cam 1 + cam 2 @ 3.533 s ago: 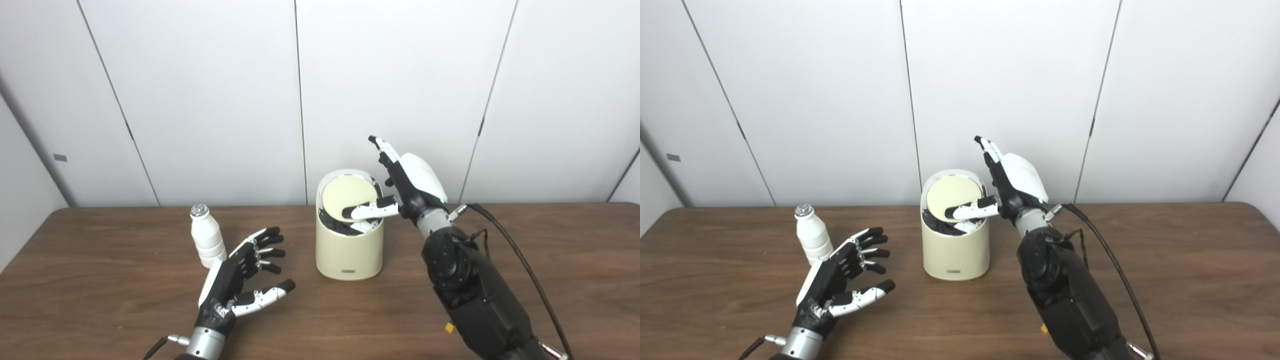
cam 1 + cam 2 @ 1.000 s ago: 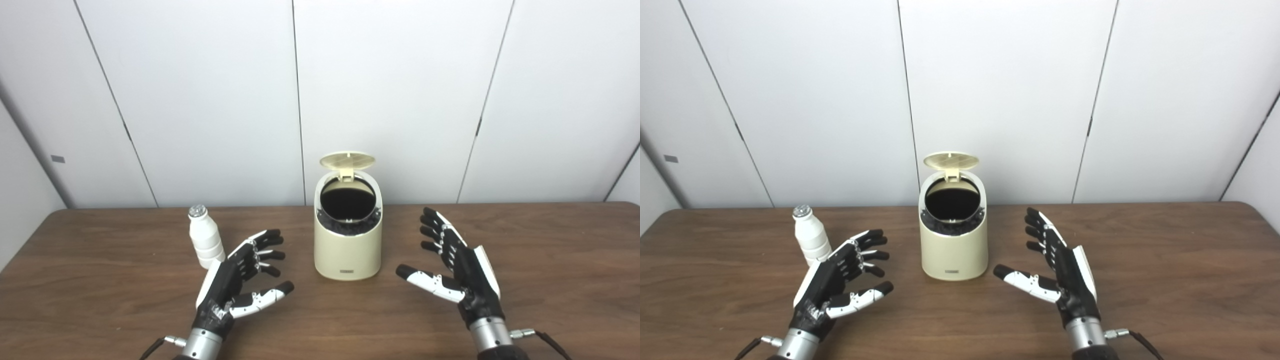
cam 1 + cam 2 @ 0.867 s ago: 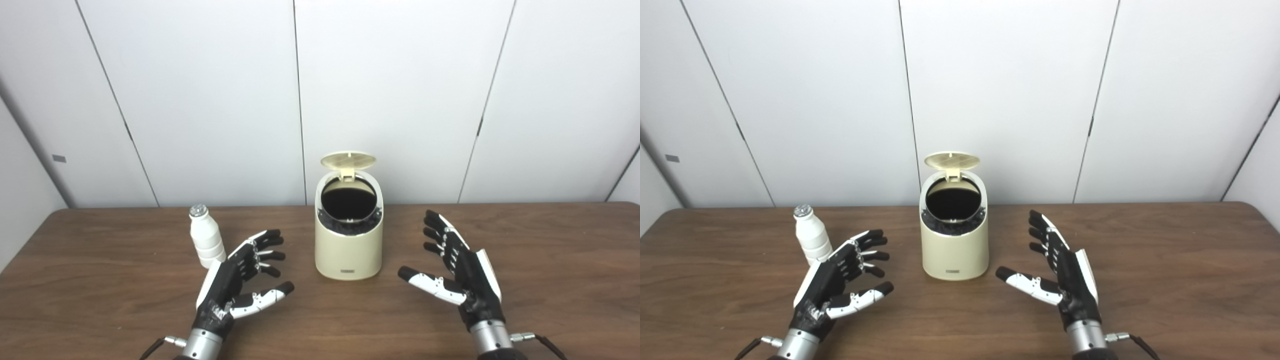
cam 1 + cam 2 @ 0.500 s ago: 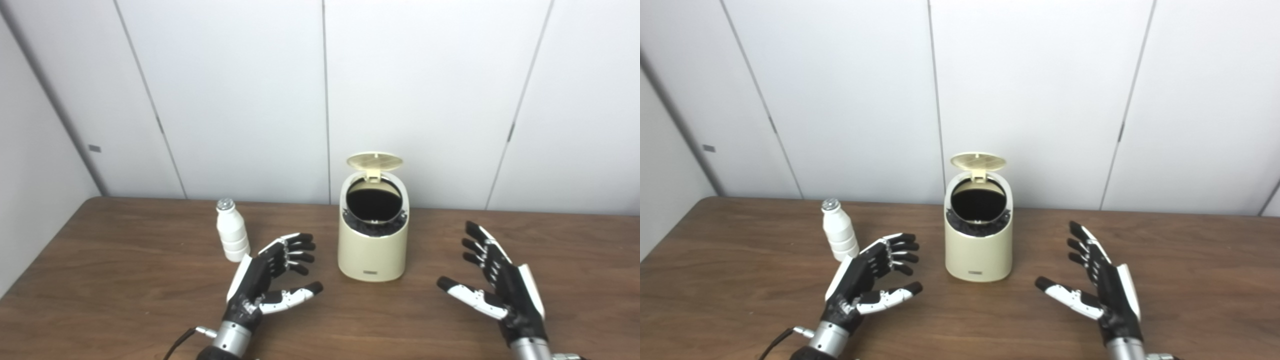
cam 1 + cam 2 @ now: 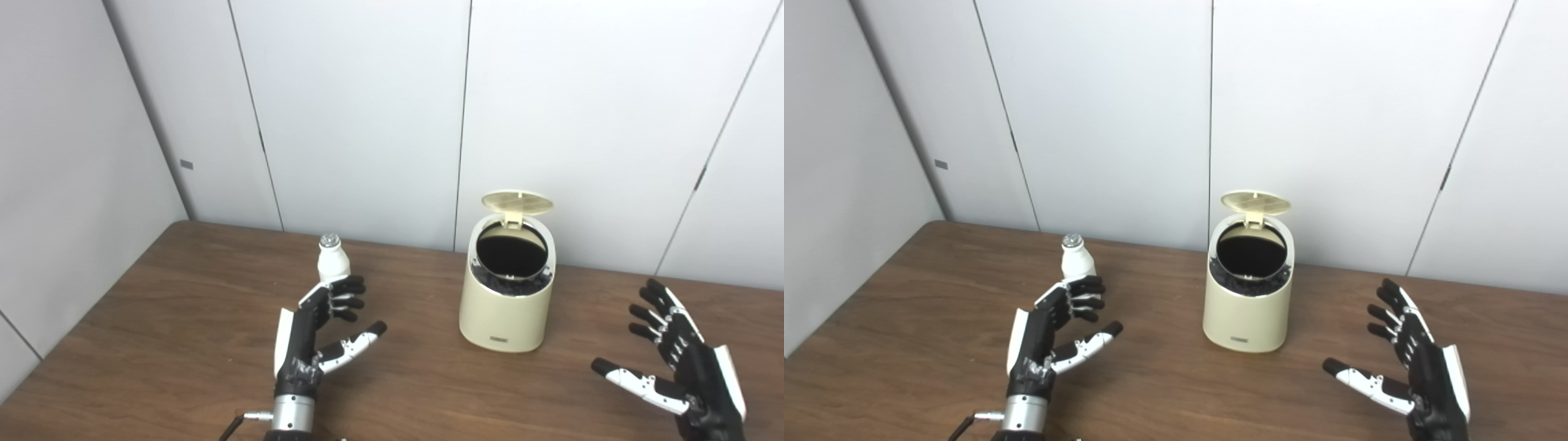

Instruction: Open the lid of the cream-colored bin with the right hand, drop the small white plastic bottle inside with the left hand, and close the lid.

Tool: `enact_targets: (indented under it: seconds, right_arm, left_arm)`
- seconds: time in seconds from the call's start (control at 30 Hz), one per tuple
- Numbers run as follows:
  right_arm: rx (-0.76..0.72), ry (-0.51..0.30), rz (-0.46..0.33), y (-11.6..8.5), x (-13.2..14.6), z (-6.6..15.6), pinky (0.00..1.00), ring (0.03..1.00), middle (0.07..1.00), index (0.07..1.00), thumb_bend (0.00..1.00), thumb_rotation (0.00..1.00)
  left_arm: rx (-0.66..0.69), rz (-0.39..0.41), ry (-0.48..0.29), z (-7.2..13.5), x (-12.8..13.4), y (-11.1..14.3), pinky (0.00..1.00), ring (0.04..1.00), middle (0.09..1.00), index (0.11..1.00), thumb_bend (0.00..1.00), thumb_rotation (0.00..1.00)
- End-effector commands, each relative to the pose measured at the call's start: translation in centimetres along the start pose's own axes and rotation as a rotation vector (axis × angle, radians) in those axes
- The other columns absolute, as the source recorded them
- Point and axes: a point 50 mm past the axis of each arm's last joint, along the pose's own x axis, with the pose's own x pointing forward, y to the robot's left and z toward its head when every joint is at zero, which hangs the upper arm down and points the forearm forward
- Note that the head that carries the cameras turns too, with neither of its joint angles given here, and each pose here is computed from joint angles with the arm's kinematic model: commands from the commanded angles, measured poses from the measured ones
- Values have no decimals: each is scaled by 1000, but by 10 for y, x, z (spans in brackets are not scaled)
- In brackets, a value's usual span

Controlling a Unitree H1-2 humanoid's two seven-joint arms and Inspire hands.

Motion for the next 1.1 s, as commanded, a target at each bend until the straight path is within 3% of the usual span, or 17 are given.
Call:
enact_targets:
  seconds: [0.0, 0.2, 0.53, 0.83, 1.0, 1.07]
  right_arm:
    - [3, -68, -21, 0, 11, 20, 769, 831, 899, 903, 633, 60]
    - [-3, -61, -17, 3, 14, 23, 758, 829, 893, 898, 628, 50]
    - [10, -67, -17, 4, 15, 29, 783, 838, 902, 905, 622, 0]
    - [4, -62, -11, 3, 12, 33, 759, 830, 901, 903, 633, 3]
    - [0, -65, -5, 3, 11, 36, 727, 820, 899, 900, 632, 13]
    - [-4, -67, -3, 3, 11, 37, 720, 815, 897, 899, 634, 16]
  left_arm:
    - [10, 62, -108, 17, 14, 4, 516, 585, 639, 675, 656, 19]
    - [73, 122, -105, 17, 20, 15, 397, 477, 558, 666, 667, 13]
    - [90, 169, -111, 19, 34, 26, 458, 556, 626, 686, 680, 1]
    - [146, 113, -78, 6, 52, 24, 650, 796, 851, 854, 667, 22]
    - [213, 86, -45, 1, 62, 22, 664, 801, 857, 872, 693, 69]
    - [258, 97, -39, -1, 66, 21, 748, 816, 843, 859, 721, 77]
